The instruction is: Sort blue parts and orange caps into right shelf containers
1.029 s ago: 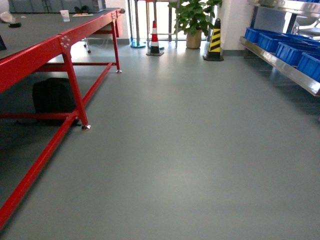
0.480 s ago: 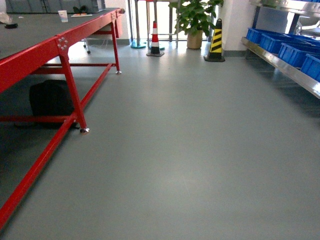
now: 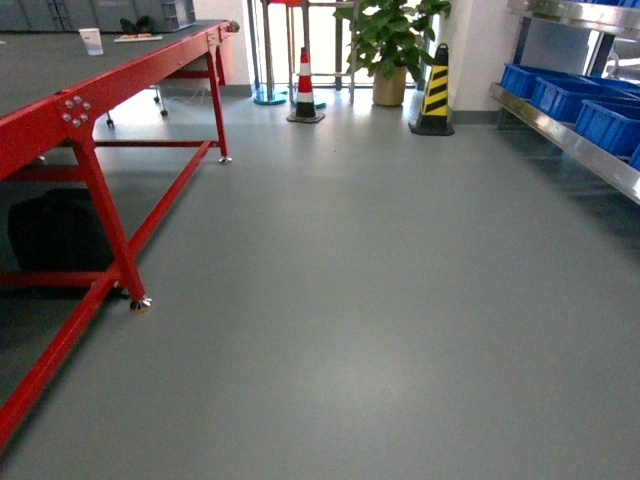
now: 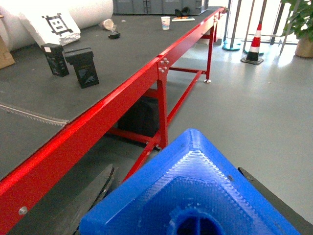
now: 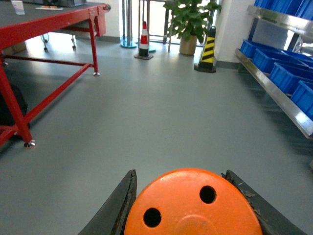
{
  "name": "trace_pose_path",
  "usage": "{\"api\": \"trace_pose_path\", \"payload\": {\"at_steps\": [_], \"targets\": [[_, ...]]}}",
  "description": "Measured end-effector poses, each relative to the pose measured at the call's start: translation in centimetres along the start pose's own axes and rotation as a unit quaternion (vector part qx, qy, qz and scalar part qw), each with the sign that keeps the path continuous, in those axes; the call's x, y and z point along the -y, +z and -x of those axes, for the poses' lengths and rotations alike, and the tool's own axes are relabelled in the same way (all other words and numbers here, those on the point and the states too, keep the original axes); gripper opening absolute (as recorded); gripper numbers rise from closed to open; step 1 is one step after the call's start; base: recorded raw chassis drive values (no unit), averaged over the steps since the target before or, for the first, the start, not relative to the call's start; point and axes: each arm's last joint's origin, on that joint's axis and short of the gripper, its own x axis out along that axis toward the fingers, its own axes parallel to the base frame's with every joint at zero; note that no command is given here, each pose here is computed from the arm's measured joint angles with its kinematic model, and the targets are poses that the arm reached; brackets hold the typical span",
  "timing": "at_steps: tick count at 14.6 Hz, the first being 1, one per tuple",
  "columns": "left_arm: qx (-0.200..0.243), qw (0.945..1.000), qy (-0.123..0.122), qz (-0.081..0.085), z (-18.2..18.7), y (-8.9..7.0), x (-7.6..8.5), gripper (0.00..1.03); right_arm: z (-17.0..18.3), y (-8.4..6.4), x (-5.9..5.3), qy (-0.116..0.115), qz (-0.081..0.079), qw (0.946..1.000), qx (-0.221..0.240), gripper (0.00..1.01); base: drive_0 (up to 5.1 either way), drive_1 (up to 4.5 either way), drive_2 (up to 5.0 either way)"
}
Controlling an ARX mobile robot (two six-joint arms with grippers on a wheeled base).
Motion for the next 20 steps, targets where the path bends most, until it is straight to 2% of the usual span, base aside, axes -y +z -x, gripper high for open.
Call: {"api": "trace_pose_path", "payload": {"at_steps": [17,20], "targets": [[-0.003,1.0000,0.000,-0.001,0.00,-0.05,0.00,0.62,-0.01,-0.13,-0.01,0.001,-0.001,1.0000,-0.006,0.44,0.0,4.26,-4.3],[0.000,1.0000,0.006,0.000,-0.05,0.00,-0.14,0.62,-0.01,-0.09,-0.01,0.001,-0.001,1.0000,-0.003,0.44,-1.8,2.47,-6.0]]}}
